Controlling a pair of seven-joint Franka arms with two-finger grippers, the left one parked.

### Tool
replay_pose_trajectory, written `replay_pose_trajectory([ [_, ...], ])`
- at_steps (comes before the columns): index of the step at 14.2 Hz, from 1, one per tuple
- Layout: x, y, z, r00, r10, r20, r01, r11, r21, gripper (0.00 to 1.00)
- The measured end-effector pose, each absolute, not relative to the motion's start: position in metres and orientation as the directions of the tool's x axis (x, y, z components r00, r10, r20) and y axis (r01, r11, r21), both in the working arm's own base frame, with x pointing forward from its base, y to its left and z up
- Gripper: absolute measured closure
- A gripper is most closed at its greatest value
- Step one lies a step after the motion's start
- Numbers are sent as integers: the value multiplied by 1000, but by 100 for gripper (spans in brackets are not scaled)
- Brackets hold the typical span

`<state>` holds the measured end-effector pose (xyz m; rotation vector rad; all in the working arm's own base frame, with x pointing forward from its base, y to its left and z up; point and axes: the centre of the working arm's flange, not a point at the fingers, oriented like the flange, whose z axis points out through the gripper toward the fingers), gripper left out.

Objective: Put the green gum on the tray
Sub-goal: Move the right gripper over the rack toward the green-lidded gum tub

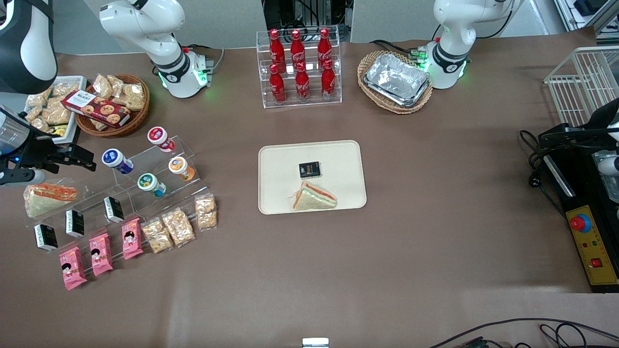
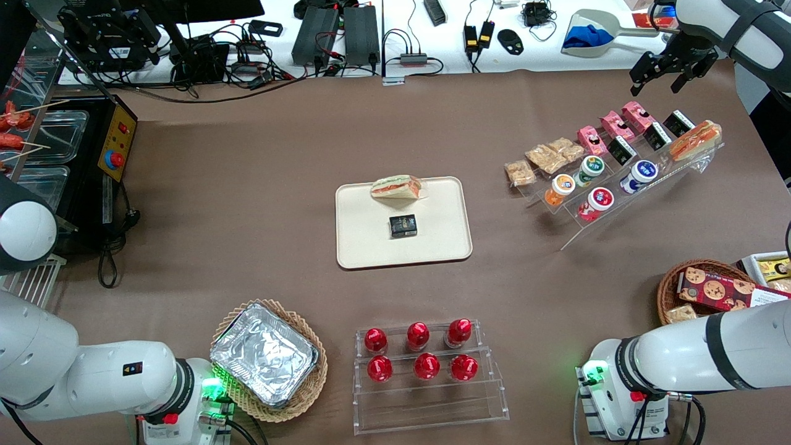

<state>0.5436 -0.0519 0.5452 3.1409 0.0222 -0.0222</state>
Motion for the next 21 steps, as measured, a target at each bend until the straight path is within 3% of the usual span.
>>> replay_pose_trajectory([
  [5,530,-25,537,997,63,-48,62,-998,-8,0],
  [13,465,4,532,995,78,-62,77,-997,-18,0],
  [21,472,4,505,996,74,-45,73,-997,-15,0],
])
